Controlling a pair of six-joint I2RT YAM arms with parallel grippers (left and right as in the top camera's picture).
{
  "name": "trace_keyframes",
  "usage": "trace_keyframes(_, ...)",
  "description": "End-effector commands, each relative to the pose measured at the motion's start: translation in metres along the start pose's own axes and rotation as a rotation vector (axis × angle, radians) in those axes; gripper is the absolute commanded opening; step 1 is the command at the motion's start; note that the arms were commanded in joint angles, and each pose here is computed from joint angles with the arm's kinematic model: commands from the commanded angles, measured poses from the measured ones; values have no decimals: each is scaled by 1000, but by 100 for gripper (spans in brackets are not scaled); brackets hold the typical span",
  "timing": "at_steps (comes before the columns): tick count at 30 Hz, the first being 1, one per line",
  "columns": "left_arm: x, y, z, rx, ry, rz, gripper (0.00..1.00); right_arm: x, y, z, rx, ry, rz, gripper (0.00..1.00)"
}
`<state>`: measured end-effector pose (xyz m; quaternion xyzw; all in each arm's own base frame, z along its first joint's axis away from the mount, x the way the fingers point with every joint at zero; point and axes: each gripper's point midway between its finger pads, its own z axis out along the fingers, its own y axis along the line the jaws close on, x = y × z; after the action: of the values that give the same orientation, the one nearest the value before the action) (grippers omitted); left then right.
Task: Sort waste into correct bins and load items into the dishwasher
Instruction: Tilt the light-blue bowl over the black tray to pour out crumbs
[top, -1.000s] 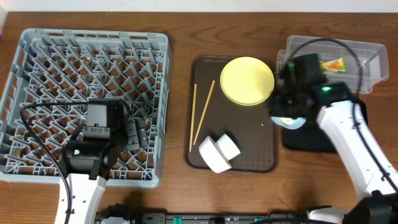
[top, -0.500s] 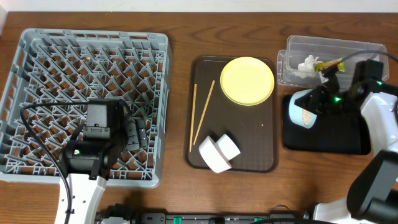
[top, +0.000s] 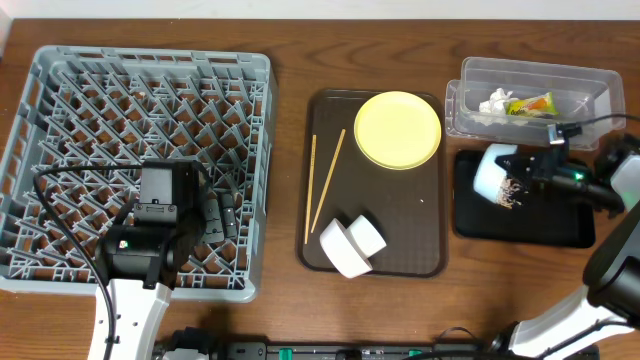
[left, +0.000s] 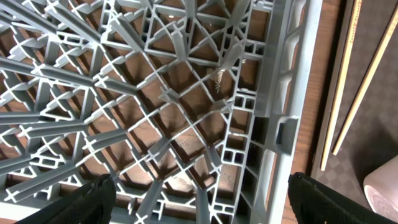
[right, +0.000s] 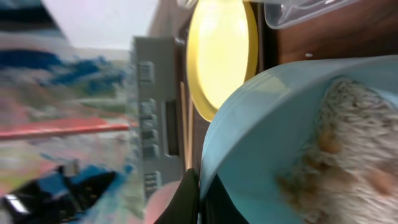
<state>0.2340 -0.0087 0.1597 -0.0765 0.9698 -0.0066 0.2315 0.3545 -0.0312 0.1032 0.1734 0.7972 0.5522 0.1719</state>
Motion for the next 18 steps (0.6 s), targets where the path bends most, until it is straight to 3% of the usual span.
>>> trace_keyframes(1,-5,0,-4,-1,-17,6,91,-9,16,-11,-172,-68,0,1)
trace_keyframes(18,-5,0,-4,-1,-14,7,91,-30,8,-77,-276,-280,99,1)
